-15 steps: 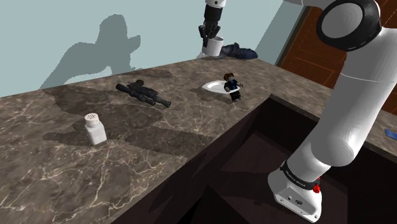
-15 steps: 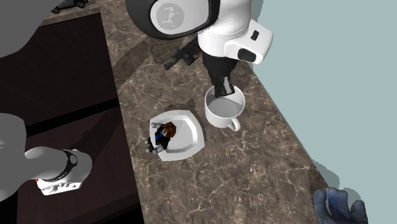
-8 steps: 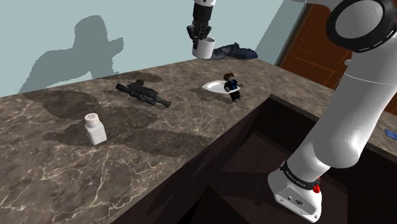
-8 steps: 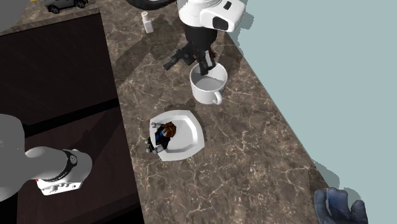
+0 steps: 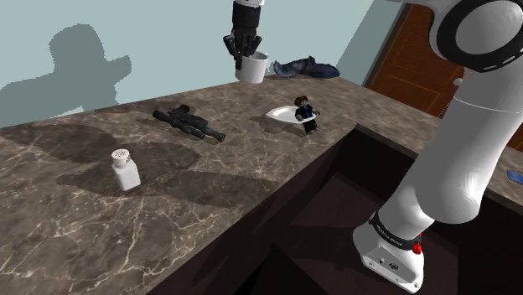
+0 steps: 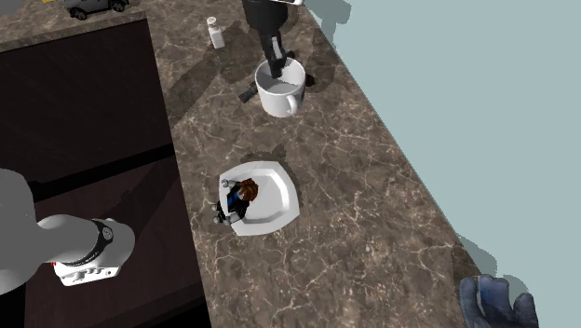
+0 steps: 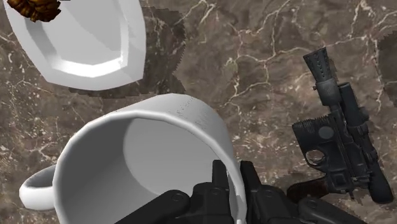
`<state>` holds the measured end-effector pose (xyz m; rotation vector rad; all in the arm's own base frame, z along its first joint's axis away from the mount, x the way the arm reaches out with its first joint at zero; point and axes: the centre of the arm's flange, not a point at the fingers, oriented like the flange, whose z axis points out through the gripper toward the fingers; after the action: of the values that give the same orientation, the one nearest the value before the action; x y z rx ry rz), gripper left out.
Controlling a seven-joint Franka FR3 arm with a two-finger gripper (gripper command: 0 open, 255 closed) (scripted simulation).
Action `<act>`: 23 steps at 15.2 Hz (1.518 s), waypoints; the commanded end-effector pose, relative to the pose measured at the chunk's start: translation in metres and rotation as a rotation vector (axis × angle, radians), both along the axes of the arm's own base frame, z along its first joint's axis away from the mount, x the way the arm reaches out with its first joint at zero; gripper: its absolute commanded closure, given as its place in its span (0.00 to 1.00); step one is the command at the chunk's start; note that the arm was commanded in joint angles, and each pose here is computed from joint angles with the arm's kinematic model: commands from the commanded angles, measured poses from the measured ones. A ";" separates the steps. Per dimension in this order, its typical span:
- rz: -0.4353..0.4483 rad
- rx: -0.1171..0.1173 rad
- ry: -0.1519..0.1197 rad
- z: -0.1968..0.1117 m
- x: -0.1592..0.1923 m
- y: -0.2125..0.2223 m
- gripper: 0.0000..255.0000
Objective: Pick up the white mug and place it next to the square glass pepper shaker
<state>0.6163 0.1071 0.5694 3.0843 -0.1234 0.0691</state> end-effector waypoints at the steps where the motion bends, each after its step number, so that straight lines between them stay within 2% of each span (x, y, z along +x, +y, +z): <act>1: -0.001 0.000 0.000 0.002 -0.005 0.030 1.00; 18: -0.001 0.000 0.000 0.003 -0.027 0.253 1.00; 19: -0.001 0.000 0.000 0.003 -0.029 0.276 1.00; 23: -0.001 0.000 0.000 -0.018 -0.029 0.276 1.00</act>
<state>0.5866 0.3809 0.5568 3.0841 -0.1243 0.0682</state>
